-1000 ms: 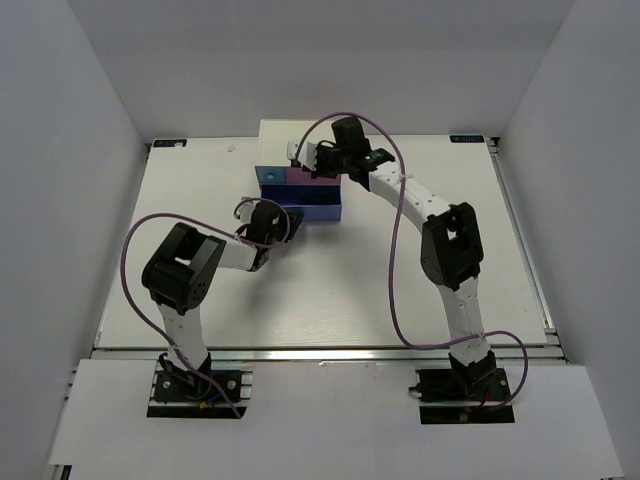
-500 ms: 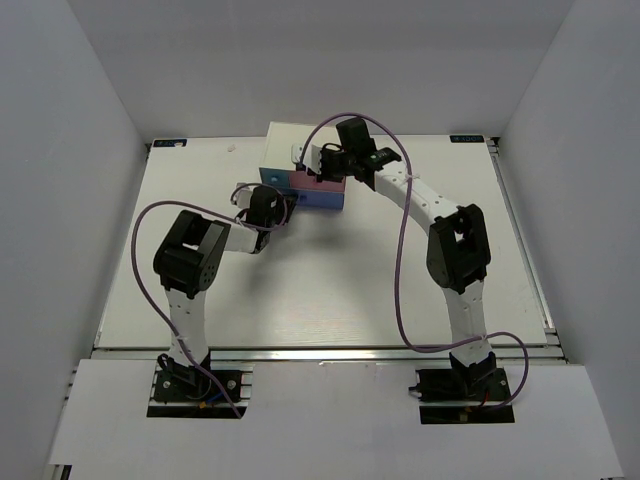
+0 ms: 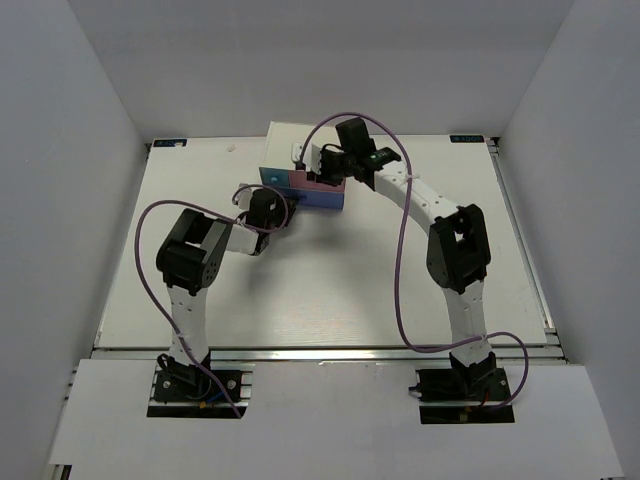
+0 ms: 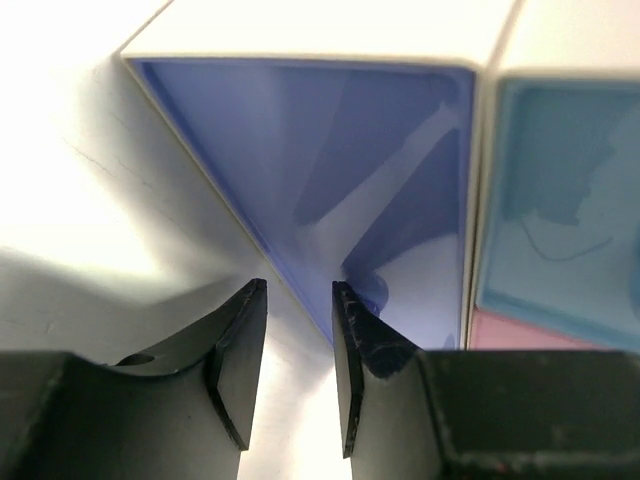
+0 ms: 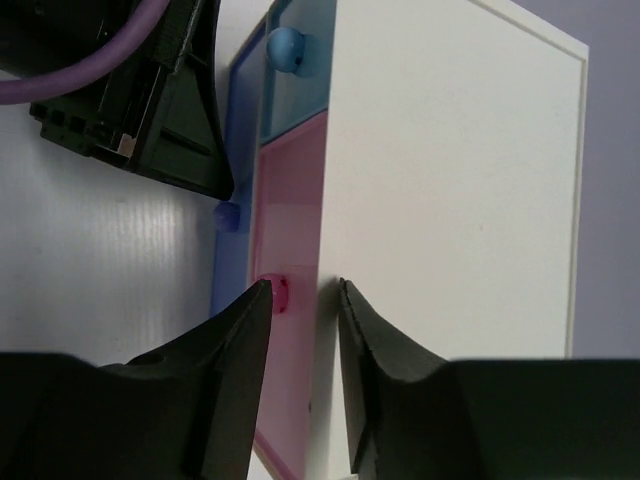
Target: Sort the tools into containers
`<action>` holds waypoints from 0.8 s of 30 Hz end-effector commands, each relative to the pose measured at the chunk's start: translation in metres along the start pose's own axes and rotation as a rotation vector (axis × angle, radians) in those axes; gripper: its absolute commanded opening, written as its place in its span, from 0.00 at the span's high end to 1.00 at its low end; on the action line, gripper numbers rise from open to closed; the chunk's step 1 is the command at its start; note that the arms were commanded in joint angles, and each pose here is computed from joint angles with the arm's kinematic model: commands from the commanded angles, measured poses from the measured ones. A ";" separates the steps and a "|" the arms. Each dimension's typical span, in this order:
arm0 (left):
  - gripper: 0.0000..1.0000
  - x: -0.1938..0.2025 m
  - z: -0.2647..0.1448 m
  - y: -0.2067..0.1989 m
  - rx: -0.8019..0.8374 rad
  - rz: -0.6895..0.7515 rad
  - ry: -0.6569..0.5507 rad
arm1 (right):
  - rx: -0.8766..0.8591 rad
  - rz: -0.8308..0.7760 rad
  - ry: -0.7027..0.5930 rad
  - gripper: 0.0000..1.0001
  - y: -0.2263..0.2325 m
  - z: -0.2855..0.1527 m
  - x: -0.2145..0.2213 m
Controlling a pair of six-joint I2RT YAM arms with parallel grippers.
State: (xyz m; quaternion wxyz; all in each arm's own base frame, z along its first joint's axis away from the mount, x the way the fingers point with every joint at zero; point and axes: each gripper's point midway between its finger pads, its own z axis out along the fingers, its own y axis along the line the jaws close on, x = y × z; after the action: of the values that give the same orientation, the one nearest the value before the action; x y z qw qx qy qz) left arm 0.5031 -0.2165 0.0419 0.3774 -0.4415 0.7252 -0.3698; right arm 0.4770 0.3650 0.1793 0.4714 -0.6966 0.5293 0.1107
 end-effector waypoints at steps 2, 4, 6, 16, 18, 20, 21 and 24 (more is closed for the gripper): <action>0.56 -0.016 -0.032 -0.054 0.159 0.057 -0.027 | -0.096 0.180 0.018 0.51 0.031 -0.009 -0.003; 0.54 -0.017 -0.044 -0.045 0.146 0.106 -0.031 | -0.077 0.189 0.012 0.41 0.026 -0.012 -0.005; 0.49 -0.023 -0.061 -0.054 0.169 0.147 -0.051 | -0.062 0.219 0.005 0.31 0.022 -0.015 -0.005; 0.06 -0.034 -0.153 -0.078 0.243 0.526 -0.035 | 0.259 0.330 -0.075 0.11 -0.057 -0.087 -0.053; 0.02 -0.034 -0.173 -0.076 0.250 0.622 -0.021 | 0.383 0.388 -0.066 0.11 -0.075 -0.107 -0.054; 0.02 -0.040 -0.207 -0.090 0.313 0.662 -0.049 | 0.454 0.509 -0.072 0.11 -0.073 -0.129 -0.058; 0.02 -0.043 -0.218 -0.094 0.338 0.702 -0.068 | 0.410 0.549 -0.054 0.11 -0.060 -0.133 -0.056; 0.02 -0.053 -0.259 -0.111 0.414 0.760 -0.126 | 0.332 0.652 -0.047 0.11 -0.030 -0.160 -0.070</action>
State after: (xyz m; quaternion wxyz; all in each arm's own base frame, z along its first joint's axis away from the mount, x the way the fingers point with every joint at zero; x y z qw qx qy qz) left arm 0.3556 -0.1605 0.2658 0.5972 -0.1415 0.7073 -0.3508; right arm 0.4489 0.2979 0.3062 0.5440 -0.4582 0.6875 0.1465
